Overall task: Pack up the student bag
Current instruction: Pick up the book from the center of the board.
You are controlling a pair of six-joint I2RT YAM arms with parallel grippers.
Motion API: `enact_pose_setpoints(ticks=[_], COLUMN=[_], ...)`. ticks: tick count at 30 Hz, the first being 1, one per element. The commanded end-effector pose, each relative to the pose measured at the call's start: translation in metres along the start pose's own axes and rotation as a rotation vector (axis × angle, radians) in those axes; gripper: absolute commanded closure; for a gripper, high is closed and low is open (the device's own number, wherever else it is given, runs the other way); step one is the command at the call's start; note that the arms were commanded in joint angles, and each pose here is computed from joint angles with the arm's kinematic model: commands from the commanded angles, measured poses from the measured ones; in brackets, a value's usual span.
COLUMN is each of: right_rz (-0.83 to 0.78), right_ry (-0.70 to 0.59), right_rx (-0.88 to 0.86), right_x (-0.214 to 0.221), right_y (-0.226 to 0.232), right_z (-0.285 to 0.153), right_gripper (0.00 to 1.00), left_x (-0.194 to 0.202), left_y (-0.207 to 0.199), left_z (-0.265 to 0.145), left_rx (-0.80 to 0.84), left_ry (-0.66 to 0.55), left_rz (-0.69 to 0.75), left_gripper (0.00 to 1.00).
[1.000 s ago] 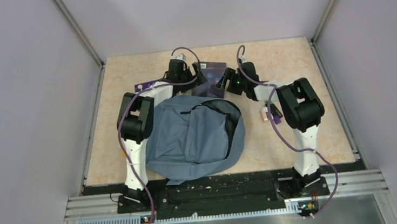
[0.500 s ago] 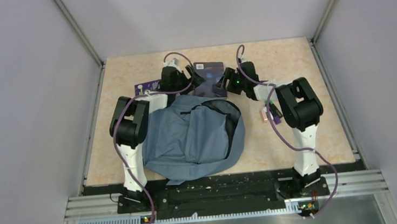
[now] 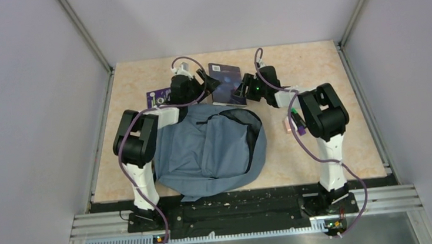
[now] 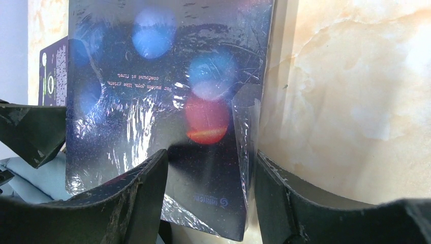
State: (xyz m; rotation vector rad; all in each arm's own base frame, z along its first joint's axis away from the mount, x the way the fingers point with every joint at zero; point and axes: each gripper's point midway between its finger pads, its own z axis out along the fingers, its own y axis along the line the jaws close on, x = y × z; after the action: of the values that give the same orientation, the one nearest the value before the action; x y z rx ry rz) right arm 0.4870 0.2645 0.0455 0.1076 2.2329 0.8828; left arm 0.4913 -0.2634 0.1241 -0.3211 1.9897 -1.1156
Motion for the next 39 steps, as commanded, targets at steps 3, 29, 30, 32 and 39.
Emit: enact_pose_setpoints(ticks=[3,29,30,32,39], right_rz=[-0.032,-0.033,-0.032,-0.031,-0.029], right_ry=[0.221,0.253,0.253,0.253,0.255], right_rx=[-0.063,-0.096,-0.091,-0.087,-0.084], right_x=[0.074,0.083,0.084,0.084,0.086], right_y=[0.018,0.023,0.023,0.022,0.02], right_z=[0.011,0.01,0.01,0.01,0.007], right_gripper=[0.42,0.47,0.47,0.47,0.47], left_x=[0.036,0.077,0.079,0.083,0.097], left_y=[-0.081,-0.124,-0.128,-0.135,-0.155], left_z=[-0.006,-0.009,-0.011,-0.015,-0.033], left_rx=[0.274,0.443,0.452,0.467,0.516], left_ry=[0.111,0.181,0.184,0.192,0.207], left_rz=[-0.01,-0.042,-0.044,-0.047,-0.056], left_gripper=[0.13,0.35,0.36,0.36,0.36])
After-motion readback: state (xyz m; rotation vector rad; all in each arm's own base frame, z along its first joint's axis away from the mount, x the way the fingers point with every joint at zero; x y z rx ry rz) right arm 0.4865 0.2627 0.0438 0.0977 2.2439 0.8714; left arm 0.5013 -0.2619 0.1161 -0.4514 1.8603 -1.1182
